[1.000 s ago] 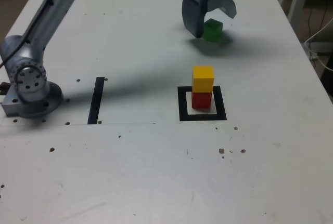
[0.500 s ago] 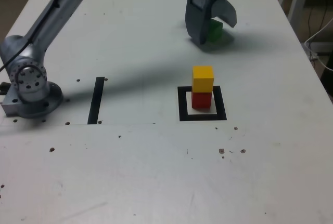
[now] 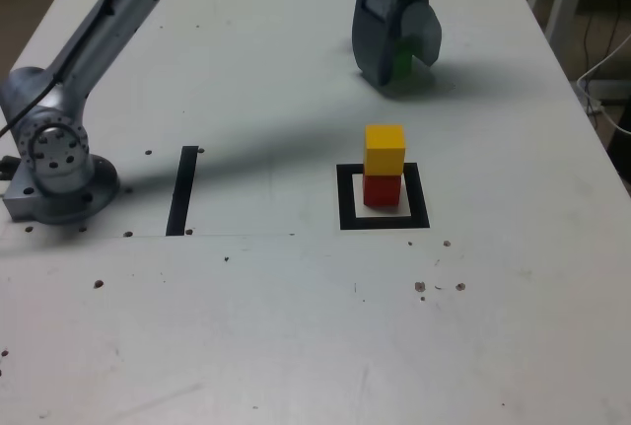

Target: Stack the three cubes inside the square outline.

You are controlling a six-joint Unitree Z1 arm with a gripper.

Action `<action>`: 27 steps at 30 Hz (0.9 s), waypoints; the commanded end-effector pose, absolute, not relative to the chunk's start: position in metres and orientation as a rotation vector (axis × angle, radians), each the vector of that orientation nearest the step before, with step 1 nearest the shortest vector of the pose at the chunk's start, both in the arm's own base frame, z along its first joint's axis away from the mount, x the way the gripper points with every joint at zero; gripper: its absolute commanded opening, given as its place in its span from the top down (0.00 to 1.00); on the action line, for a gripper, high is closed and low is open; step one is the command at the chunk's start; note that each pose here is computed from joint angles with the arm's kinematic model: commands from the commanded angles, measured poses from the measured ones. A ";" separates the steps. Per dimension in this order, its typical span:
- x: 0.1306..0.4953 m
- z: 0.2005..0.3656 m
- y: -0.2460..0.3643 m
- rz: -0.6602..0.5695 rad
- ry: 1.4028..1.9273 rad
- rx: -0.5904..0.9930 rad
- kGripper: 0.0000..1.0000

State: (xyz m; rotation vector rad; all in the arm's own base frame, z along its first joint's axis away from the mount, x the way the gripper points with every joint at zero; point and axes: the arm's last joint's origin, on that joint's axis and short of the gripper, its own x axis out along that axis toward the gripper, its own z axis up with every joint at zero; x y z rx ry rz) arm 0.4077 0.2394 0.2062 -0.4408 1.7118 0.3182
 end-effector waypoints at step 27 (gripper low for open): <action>0.401 0.260 0.180 0.258 1.719 -0.285 0.69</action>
